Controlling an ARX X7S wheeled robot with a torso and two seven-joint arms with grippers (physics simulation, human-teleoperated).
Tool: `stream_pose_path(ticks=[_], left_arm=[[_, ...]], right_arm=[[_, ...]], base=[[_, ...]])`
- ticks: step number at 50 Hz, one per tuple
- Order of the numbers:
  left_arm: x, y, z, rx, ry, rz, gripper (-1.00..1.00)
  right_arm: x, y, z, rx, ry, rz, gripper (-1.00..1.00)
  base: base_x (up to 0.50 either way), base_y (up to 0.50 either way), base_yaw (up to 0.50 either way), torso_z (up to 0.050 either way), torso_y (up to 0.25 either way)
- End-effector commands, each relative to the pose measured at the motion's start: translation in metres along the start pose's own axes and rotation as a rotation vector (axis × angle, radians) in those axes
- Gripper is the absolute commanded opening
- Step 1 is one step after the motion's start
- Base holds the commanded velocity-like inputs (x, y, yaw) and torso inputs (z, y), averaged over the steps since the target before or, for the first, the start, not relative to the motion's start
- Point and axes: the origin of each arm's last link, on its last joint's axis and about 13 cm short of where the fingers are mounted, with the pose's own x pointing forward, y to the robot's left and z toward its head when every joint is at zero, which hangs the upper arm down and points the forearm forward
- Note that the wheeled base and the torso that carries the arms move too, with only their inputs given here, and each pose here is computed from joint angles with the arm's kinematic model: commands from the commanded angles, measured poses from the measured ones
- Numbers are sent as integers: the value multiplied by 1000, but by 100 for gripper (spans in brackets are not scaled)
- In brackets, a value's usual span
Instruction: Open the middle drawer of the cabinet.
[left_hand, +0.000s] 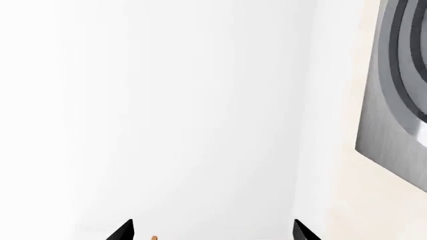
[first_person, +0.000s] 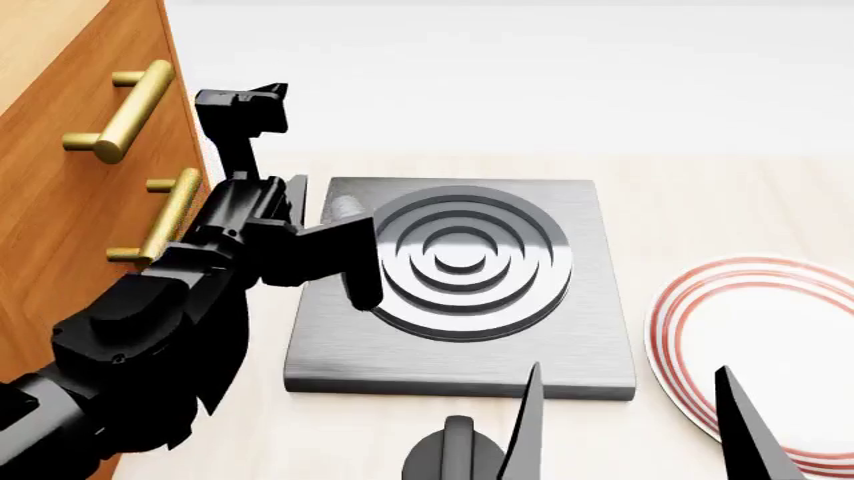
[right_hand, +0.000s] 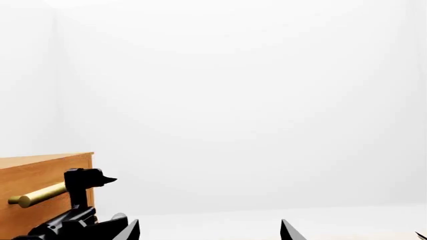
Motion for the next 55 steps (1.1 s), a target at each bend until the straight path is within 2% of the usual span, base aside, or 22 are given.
stream_pose_path(ticks=[1, 4, 11, 23, 39, 55], left_arm=[[-6, -18, 2, -19, -5, -44, 100], [-9, -26, 2, -26, -4, -61, 100], [-10, -29, 1, -40, 10, -76, 100], [-11, -25, -3, -44, 97, -97, 100], [-14, -29, -5, -91, 153, -143, 100], [-18, -33, -11, -96, 240, -176, 100]], right_arm=[[0, 0, 0, 1, 0, 0, 100], [0, -1, 0, 1, 1, -1, 100], [0, 0, 1, 1, 0, -1, 100], [1, 0, 1, 1, 2, 1, 100], [1, -1, 0, 2, 3, 0, 100], [0, 0, 1, 3, 3, 1, 100]], base=[[0, 0, 0, 0, 0], [0, 0, 0, 0, 0], [0, 0, 0, 0, 0], [0, 0, 0, 0, 0], [0, 0, 0, 0, 0], [0, 0, 0, 0, 0]])
